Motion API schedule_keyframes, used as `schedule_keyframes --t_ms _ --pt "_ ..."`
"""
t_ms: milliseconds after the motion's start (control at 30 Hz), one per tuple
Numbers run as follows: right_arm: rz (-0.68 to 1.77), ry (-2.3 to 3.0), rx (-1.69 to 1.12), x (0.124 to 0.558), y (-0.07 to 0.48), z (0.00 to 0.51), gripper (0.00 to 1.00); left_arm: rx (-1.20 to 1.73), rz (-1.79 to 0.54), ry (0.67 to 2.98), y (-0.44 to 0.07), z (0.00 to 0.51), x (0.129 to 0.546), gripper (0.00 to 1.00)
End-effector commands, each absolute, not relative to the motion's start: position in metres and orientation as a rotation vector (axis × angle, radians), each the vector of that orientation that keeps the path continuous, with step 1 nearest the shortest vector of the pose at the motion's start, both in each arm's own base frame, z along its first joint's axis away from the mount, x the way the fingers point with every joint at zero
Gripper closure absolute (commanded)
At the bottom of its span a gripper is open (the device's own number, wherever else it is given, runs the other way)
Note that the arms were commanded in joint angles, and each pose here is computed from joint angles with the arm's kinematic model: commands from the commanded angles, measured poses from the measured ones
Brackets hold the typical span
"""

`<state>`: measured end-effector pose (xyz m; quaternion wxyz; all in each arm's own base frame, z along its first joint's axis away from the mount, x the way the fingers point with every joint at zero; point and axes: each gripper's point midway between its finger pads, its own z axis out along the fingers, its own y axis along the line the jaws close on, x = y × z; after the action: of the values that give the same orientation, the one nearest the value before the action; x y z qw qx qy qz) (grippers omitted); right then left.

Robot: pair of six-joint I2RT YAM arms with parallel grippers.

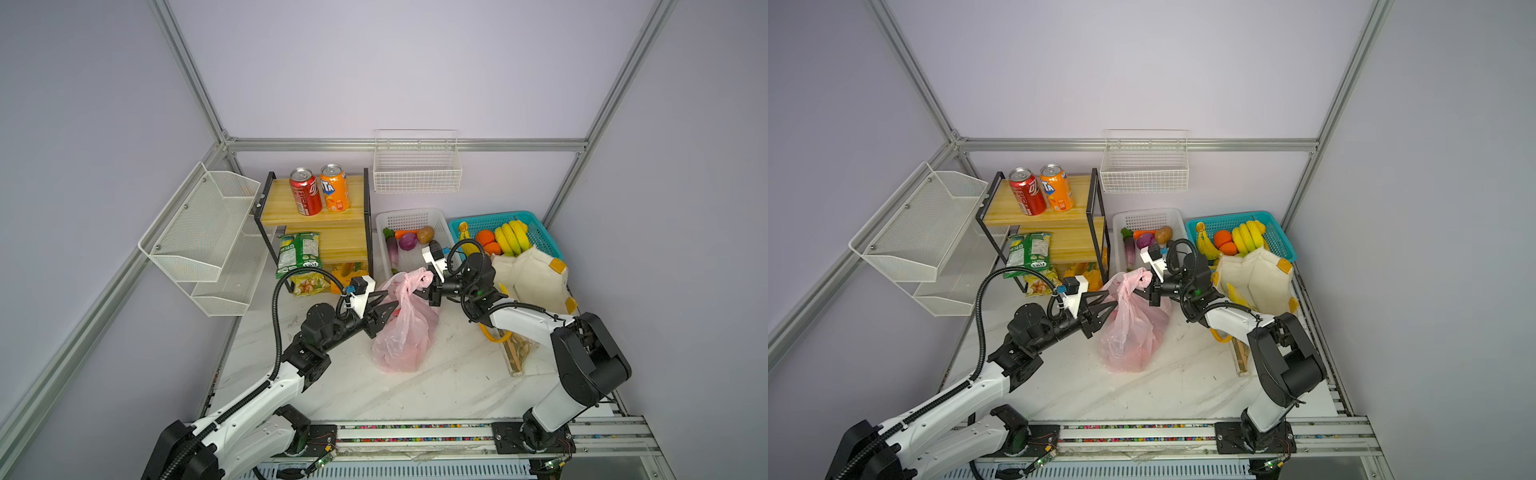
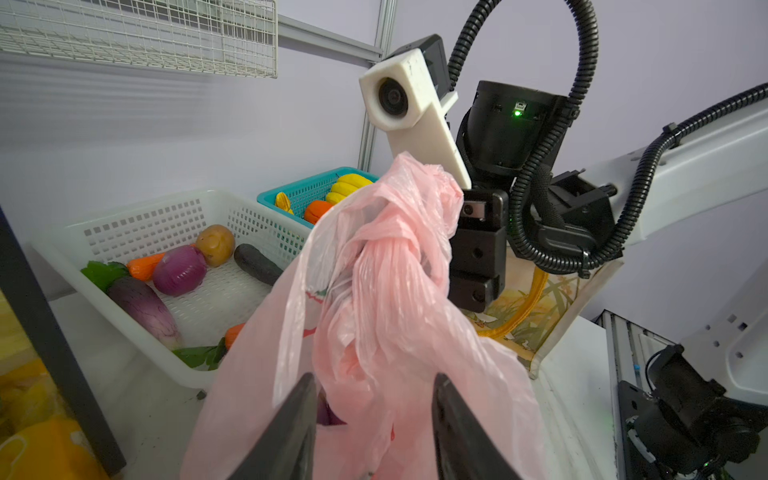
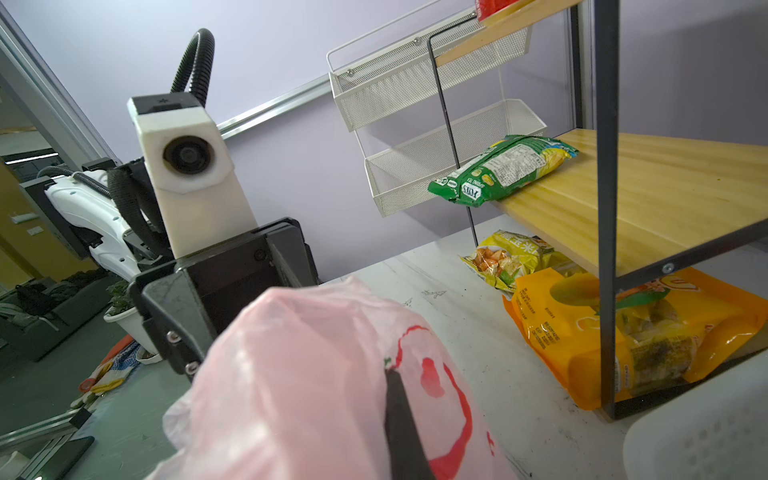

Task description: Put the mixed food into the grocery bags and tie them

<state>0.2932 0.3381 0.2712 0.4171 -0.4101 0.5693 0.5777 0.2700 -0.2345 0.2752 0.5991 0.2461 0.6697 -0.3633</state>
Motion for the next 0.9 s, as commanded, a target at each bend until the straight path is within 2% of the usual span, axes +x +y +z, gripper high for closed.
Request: schedule_keyframes --t_ms 0,233,500,633,867 --pt "1.431 1.363 -1.071 0.284 0.335 0.284 1.0 0.549 -0.864 1.532 -0.236 0.29 0.276 0.61" --pt "1.424 1.363 -1.078 0.284 0.335 0.286 1.0 0.568 -0.689 1.616 -0.23 0.282 0.301 0.72" --pt "1.431 1.374 -1.086 0.284 0.336 0.281 1.0 0.572 -0.719 1.583 -0.237 0.288 0.304 0.72" --pt "1.412 1.386 -1.095 0.285 0.336 0.279 1.0 0.559 -0.759 1.532 -0.234 0.302 0.296 0.7" --pt "1.404 1.396 -1.099 0.286 0.336 0.278 1.0 0.499 -0.866 1.466 -0.228 0.323 0.29 0.59"
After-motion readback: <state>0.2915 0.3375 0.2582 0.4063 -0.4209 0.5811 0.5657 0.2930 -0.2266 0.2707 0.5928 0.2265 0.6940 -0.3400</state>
